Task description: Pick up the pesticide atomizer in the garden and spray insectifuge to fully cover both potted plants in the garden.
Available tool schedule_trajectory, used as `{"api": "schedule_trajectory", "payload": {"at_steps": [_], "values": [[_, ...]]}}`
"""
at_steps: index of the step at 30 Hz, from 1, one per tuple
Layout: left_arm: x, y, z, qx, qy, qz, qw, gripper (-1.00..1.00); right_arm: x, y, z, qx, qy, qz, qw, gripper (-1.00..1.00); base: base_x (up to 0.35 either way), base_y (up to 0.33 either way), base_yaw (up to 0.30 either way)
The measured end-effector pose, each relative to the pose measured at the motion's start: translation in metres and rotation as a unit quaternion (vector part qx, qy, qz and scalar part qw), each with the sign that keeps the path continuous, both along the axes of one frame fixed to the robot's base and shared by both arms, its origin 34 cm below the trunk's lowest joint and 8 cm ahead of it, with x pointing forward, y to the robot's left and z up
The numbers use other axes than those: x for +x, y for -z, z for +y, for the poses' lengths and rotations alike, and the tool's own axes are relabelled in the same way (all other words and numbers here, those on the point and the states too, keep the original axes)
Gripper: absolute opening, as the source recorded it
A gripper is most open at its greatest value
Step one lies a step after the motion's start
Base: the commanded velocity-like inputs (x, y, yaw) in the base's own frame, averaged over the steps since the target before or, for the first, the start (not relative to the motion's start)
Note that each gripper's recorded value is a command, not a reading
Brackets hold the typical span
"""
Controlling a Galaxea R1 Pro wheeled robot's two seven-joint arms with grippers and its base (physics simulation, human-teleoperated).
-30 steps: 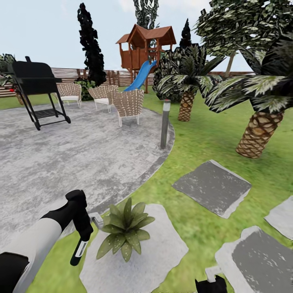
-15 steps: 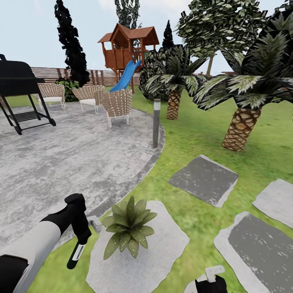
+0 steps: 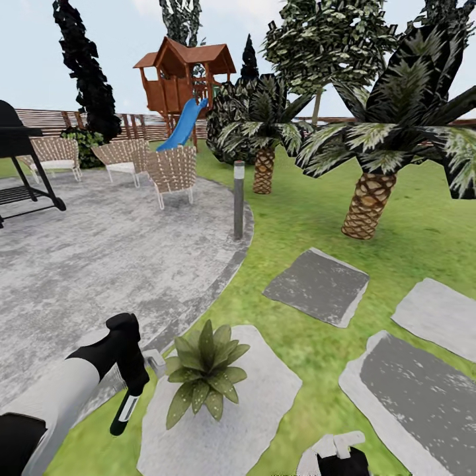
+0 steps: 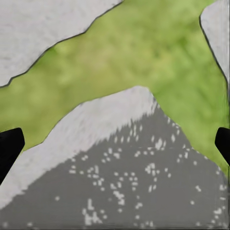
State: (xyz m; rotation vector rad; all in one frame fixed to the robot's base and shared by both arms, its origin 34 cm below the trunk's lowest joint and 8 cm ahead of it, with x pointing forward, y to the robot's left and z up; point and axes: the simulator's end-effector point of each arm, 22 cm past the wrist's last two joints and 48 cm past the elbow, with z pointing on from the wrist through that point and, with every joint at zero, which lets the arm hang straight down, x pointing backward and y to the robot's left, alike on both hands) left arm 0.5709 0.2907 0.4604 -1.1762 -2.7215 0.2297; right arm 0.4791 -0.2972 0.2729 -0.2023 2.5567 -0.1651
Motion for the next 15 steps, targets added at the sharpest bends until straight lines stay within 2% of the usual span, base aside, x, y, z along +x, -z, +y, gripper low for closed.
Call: {"api": "schedule_trajectory", "payload": {"at_steps": [3, 9, 12, 15], "values": [[0.0013, -0.0010, -0.0003, 0.000, 0.000, -0.002, 1.0000, -1.00, 0.0001, -0.0001, 0.0000, 0.000, 0.000, 0.000, 1.0000, 1.00, 0.000, 0.000, -0.153], [0.0032, -0.0011, 0.0004, 0.001, -0.001, -0.007, 1.0000, -1.00, 0.0002, -0.0001, 0.0001, 0.000, 0.000, 0.000, 1.0000, 1.00, 0.000, 0.021, -0.017], [0.0023, -0.0004, 0.0003, 0.001, -0.002, -0.006, 1.0000, -1.00, 0.0001, -0.0001, 0.0002, 0.000, 0.000, 0.000, 1.0000, 1.00, 0.000, 0.222, -0.025], [0.0019, -0.0001, 0.0007, 0.002, -0.003, -0.005, 1.0000, -1.00, -0.0001, 0.0000, 0.0002, 0.000, 0.000, 0.000, 1.0000, 1.00, 0.000, 0.289, -0.195]]}}
